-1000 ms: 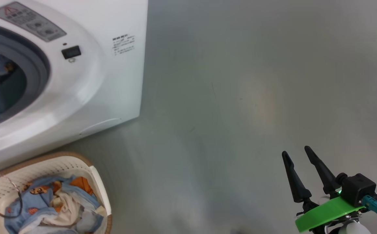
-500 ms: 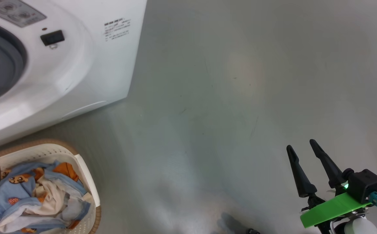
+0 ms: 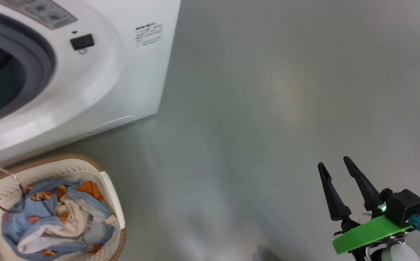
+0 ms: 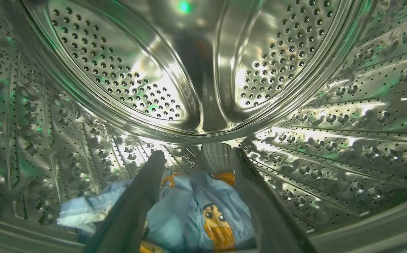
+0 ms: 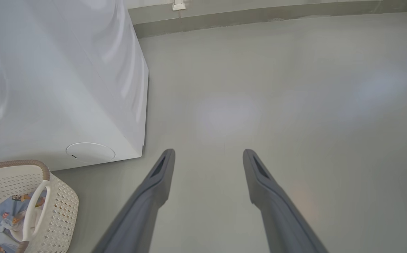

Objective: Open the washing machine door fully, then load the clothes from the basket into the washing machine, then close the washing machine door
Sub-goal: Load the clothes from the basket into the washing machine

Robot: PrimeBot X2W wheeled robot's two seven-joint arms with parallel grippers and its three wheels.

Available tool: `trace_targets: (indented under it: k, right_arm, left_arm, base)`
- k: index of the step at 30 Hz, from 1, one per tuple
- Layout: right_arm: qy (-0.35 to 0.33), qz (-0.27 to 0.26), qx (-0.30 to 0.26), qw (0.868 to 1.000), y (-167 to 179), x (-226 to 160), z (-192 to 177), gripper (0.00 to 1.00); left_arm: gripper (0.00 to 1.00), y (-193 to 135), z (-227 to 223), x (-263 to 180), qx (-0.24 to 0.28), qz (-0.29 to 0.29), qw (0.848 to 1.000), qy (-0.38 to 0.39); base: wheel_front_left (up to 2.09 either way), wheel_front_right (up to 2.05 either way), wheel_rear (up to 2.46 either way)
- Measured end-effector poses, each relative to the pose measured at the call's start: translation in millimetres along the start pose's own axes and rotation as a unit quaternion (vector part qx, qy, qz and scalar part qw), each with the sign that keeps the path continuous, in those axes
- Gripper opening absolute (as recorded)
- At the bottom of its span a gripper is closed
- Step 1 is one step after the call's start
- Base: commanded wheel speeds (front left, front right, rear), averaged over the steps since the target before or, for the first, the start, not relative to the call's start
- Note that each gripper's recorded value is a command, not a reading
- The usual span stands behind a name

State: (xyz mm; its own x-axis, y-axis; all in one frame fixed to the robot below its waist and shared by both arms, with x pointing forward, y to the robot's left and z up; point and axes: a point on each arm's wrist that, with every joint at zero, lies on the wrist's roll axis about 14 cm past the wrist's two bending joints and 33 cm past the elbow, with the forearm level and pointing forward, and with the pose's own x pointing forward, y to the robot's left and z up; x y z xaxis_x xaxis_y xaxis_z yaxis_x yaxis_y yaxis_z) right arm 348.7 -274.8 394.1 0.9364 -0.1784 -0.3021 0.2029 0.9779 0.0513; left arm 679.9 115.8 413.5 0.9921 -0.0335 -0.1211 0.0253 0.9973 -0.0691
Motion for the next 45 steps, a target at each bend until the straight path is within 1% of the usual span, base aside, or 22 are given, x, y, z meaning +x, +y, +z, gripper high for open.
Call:
trace_targets:
  k: [8,14,19,26,31,34,39,41,45]
  right_arm:
    - [-0.025,0.02,0.004,0.999,9.7,2.3,14.7,1.0]
    - [-0.038,0.038,0.003,0.999,17.1,4.2,23.0,1.0]
    - [-0.047,0.053,0.005,0.997,25.7,6.9,28.3,1.0]
    - [-0.06,0.074,0.009,0.995,38.7,10.0,35.9,1.0]
    - [-0.072,0.091,0.012,0.993,50.5,12.0,42.9,1.0]
    - [-0.08,0.1,0.013,0.992,56.4,12.4,47.9,1.0]
    - [-0.097,0.111,0.017,0.989,63.9,12.4,58.8,1.0]
    - [-0.104,0.112,0.019,0.988,64.6,11.7,63.5,1.0]
    - [-0.104,0.12,0.019,0.987,69.4,3.7,62.2,1.0]
  left_arm:
    - [1.0,4.4,26.7,-16.4,0.001,0.015,1.0,-0.012]
    - [1.0,10.7,27.4,-38.3,-0.006,0.025,1.0,-0.008]
    - [1.0,15.7,39.7,-53.1,-0.015,0.032,0.999,-0.028]
    - [1.0,12.6,44.0,-77.9,-0.019,0.023,0.999,-0.036]
    - [1.0,16.8,48.7,-96.2,-0.014,0.022,0.999,-0.041]
    - [1.0,14.0,52.3,-109.3,-0.01,0.007,0.999,-0.047]
    - [1.0,11.7,52.0,-136.7,-0.007,-0.004,0.999,-0.049]
    - [1.0,15.4,51.2,-148.4,-0.016,-0.001,0.999,-0.05]
    - [1.0,18.0,40.3,-175.5,-0.011,-0.004,0.999,-0.037]
  base:
    - [0.0,0.0,0.0]
    - [0.0,0.0,0.0]
    - [0.0,0.0,0.0]
    - [0.0,0.0,0.0]
    - [0.0,0.0,0.0]
    - [0.0,0.0,0.0]
    - [0.0,0.0,0.0]
    - [0.0,0.0,0.0]
    - [0.0,0.0,0.0]
